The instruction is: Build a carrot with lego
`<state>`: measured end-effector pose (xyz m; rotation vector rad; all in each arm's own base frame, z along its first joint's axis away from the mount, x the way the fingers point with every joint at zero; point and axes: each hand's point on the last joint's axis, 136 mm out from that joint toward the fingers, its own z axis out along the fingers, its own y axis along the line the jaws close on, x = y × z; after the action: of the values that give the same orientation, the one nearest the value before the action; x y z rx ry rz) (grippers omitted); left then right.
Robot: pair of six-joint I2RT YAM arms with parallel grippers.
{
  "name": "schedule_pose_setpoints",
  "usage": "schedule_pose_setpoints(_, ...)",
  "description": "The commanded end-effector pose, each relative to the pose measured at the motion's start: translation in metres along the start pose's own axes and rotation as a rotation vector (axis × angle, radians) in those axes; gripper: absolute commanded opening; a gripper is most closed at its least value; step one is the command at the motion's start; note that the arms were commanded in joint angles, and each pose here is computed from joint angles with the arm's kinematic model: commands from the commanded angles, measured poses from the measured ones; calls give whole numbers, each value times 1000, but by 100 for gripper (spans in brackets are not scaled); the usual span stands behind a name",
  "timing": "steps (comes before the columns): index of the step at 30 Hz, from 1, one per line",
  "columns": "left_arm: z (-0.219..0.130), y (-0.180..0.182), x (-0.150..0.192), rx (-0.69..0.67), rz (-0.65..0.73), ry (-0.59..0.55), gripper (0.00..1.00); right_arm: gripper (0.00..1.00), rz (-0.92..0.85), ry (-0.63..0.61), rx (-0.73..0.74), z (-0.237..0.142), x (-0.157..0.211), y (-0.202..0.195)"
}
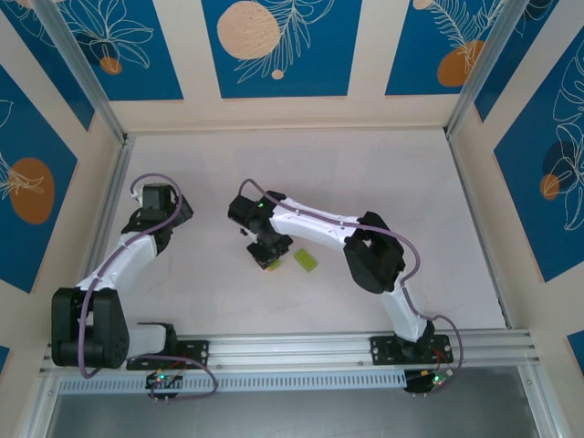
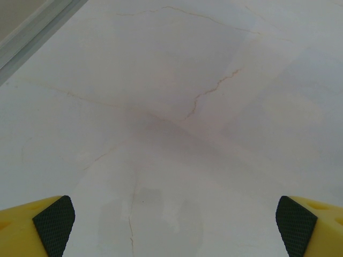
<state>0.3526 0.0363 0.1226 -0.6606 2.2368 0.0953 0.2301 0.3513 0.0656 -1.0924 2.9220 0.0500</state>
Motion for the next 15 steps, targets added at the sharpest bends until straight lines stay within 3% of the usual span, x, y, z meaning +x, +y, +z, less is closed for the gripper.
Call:
schedule_pose_setpoints(1,-1,-5,-15,18,-30,-20,99,34,11,13,-30,5,9,4)
schedule_pose_setpoints(8,-1,-3,-15,11,-25,-21,99,53,-5,-58,-37,-6,5,1)
schedule_pose_setpoints(15,-1,-4,-15,16,-24,-22,99,65,-22,-160,-57,-43,3,-2)
